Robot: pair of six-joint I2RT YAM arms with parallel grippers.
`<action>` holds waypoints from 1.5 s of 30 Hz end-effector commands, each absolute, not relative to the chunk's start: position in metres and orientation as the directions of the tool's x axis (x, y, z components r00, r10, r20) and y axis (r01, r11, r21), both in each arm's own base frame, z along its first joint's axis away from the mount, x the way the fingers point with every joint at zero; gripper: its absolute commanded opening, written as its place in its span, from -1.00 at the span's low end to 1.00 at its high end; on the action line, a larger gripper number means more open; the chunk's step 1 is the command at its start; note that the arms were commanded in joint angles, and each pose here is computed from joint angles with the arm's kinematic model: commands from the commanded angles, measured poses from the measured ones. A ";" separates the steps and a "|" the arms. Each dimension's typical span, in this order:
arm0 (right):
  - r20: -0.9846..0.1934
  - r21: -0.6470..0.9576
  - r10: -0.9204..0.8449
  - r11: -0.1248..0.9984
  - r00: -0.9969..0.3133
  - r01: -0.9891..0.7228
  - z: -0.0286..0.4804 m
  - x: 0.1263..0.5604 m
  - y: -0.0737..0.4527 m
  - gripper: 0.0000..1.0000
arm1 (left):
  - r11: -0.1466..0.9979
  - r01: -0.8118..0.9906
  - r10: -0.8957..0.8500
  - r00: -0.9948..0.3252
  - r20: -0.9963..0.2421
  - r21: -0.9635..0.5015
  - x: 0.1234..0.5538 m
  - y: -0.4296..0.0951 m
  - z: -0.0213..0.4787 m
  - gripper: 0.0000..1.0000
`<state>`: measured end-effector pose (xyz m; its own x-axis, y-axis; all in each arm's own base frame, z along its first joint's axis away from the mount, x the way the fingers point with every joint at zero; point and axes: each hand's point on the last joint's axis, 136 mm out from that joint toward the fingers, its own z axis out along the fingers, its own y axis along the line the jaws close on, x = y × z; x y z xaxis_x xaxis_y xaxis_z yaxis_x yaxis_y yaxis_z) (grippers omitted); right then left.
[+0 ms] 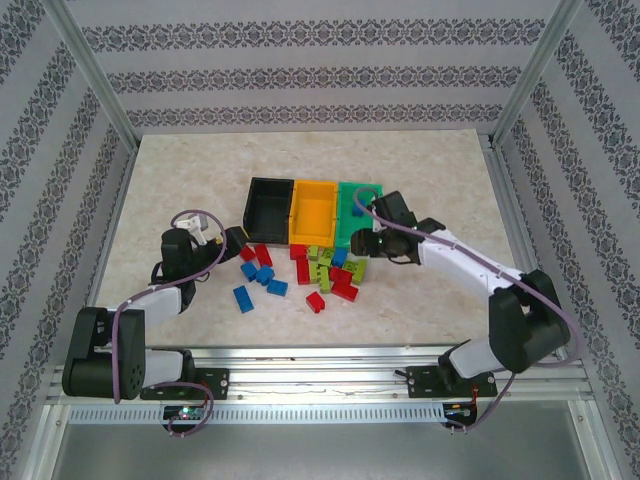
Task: Sort the legos into containers by color
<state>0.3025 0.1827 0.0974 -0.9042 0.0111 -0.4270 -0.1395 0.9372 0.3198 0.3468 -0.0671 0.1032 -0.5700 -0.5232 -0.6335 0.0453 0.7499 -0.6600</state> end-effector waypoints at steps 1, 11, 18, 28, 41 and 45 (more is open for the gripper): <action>-0.390 0.337 0.032 0.935 -0.920 -0.111 0.084 0.279 0.180 0.06 | 0.740 0.081 -0.511 -0.578 -0.636 -0.668 0.346 -0.075 0.102 0.99; -0.335 0.339 0.019 0.935 -0.942 -0.101 0.055 0.272 0.195 0.04 | 0.741 0.083 -0.521 -0.557 -0.647 -0.667 0.345 -0.073 0.105 0.99; -0.304 0.294 -0.007 0.951 -0.953 -0.101 0.038 0.281 0.205 0.02 | 0.744 0.091 -0.517 -0.548 -0.658 -0.661 0.343 -0.073 0.111 0.99; -0.322 0.239 0.004 0.968 -0.947 -0.077 0.040 0.277 0.189 -0.51 | 0.739 0.104 -0.519 -0.541 -0.662 -0.665 0.341 -0.074 0.118 0.99; -0.464 0.383 -0.006 0.900 -0.886 -0.207 0.131 0.326 0.243 -0.54 | 0.737 0.095 -0.522 -0.549 -0.652 -0.670 0.342 -0.074 0.115 0.99; -0.490 0.417 -0.025 0.871 -0.871 -0.260 0.150 0.357 0.275 -0.53 | 0.735 0.080 -0.529 -0.553 -0.643 -0.673 0.343 -0.073 0.111 0.99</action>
